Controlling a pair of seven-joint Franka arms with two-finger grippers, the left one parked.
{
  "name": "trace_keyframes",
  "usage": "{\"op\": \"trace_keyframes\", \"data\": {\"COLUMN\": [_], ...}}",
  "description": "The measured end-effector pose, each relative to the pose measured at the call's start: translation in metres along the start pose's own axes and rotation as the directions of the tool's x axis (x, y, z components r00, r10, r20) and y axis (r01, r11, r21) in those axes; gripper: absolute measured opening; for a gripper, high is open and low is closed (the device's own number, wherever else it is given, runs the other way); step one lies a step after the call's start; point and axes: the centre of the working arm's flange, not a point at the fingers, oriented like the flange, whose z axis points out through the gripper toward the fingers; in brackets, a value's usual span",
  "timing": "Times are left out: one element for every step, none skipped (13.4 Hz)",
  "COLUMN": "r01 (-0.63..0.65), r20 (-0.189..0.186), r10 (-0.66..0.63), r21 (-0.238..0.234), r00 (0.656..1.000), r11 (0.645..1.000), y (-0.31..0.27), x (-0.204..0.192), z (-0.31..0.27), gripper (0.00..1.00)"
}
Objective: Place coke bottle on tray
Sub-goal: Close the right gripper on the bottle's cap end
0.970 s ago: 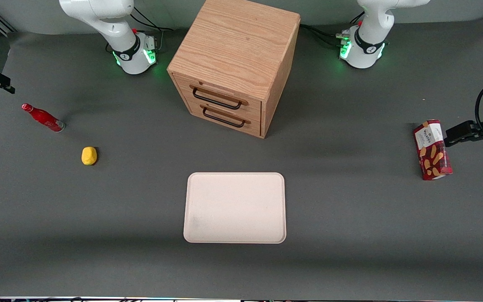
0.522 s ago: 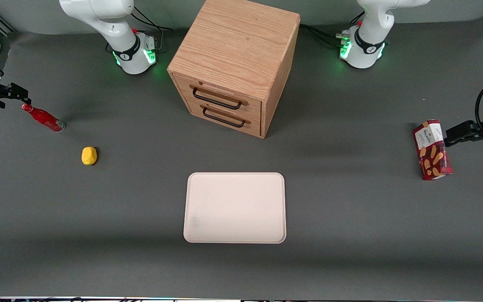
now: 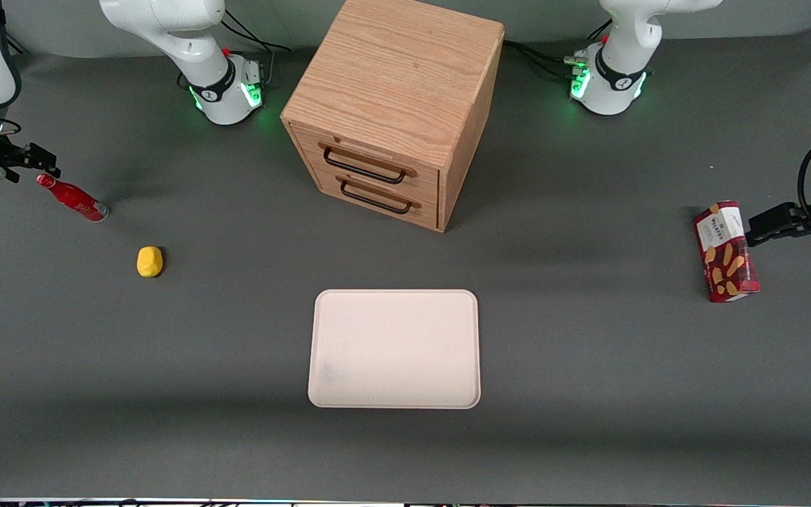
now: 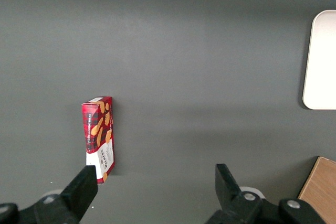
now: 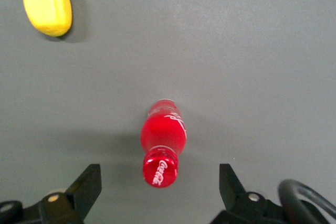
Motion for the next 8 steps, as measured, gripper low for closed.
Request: {"op": "trace_keyframes", "data": {"r01": [0.000, 0.002, 0.004, 0.005, 0.005, 0.005, 0.005, 0.005], "r20": [0.006, 0.012, 0.014, 0.017, 0.018, 0.018, 0.018, 0.018], "r10": [0.000, -0.002, -0.004, -0.005, -0.005, -0.005, -0.005, -0.005], "r21": [0.001, 0.002, -0.001, -0.001, -0.003, -0.004, -0.004, -0.004], "r00": [1.000, 1.000, 1.000, 1.000, 1.000, 1.000, 1.000, 1.000], "r11": [1.000, 1.000, 1.000, 1.000, 1.000, 1.000, 1.000, 1.000], "y": [-0.001, -0.003, -0.004, -0.005, -0.006, -0.005, -0.005, -0.005], "x": [-0.001, -0.002, -0.002, -0.002, -0.002, -0.002, -0.002, -0.002], "z": [0.006, 0.011, 0.016, 0.019, 0.021, 0.021, 0.021, 0.021], "gripper": [1.00, 1.00, 1.00, 1.00, 1.00, 1.00, 0.97, 0.96]}}
